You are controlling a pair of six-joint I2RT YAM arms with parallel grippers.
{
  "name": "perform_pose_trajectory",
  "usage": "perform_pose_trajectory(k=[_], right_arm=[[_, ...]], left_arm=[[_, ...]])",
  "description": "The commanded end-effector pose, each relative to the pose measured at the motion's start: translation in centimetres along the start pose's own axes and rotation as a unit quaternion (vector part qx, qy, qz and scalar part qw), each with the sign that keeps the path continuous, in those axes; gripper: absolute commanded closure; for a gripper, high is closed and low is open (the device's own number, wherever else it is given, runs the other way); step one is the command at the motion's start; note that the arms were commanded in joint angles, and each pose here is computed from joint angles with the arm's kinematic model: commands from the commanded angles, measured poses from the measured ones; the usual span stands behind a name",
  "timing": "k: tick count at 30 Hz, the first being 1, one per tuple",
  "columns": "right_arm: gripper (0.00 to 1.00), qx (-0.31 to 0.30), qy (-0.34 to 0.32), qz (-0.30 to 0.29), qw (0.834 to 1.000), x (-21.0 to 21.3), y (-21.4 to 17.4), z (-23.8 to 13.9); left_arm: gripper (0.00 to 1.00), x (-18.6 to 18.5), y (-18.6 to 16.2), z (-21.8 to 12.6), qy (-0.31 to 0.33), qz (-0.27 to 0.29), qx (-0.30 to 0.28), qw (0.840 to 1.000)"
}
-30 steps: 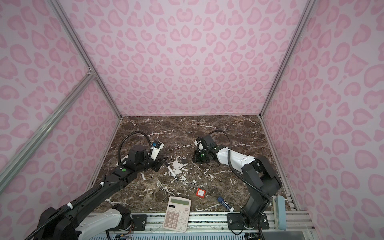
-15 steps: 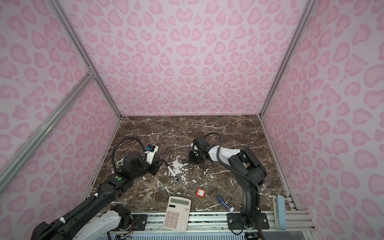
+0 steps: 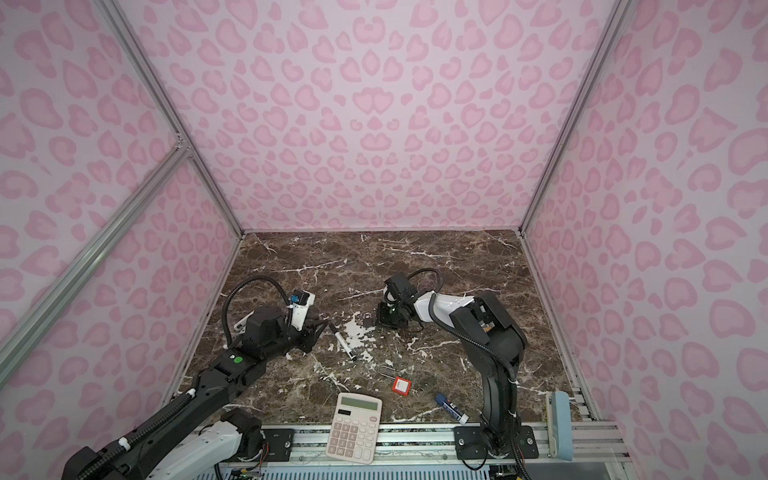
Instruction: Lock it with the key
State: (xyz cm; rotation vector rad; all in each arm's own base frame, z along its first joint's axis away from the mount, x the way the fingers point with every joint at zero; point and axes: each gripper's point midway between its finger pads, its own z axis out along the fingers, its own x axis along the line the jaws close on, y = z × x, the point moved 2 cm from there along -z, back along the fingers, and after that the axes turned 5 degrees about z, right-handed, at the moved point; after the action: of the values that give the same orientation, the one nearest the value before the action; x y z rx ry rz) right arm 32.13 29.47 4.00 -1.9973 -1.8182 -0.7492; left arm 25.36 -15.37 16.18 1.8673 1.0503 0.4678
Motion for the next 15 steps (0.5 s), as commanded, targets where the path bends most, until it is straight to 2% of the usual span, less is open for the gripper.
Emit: perform_pose_trajectory(k=[1, 3, 5, 11, 15], right_arm=[[0.72, -0.001, -0.007, 0.003, 1.000, -0.3, -0.1, 0.1], [0.63, -0.003, -0.006, -0.001, 1.000, -0.1, 0.0, -0.2], [0.58, -0.006, -0.008, -0.005, 1.000, 0.0, 0.0, -0.6], [0.54, -0.010, -0.024, -0.027, 0.999, -0.1, -0.2, -1.9], [0.52, -0.019, -0.053, -0.077, 0.995, -0.4, -0.4, -3.8]], left_arm=[[0.65, 0.1, 0.6, 0.0, 0.003, 0.001, -0.011, 1.000], [0.65, 0.1, 0.7, -0.1, 0.003, 0.001, -0.012, 1.000], [0.65, 0.1, 0.6, 0.0, 0.002, 0.001, -0.010, 1.000], [0.65, 0.0, 0.7, 0.0, 0.001, -0.001, -0.011, 1.000], [0.65, 0.0, 0.8, -0.1, -0.001, -0.001, -0.013, 1.000]])
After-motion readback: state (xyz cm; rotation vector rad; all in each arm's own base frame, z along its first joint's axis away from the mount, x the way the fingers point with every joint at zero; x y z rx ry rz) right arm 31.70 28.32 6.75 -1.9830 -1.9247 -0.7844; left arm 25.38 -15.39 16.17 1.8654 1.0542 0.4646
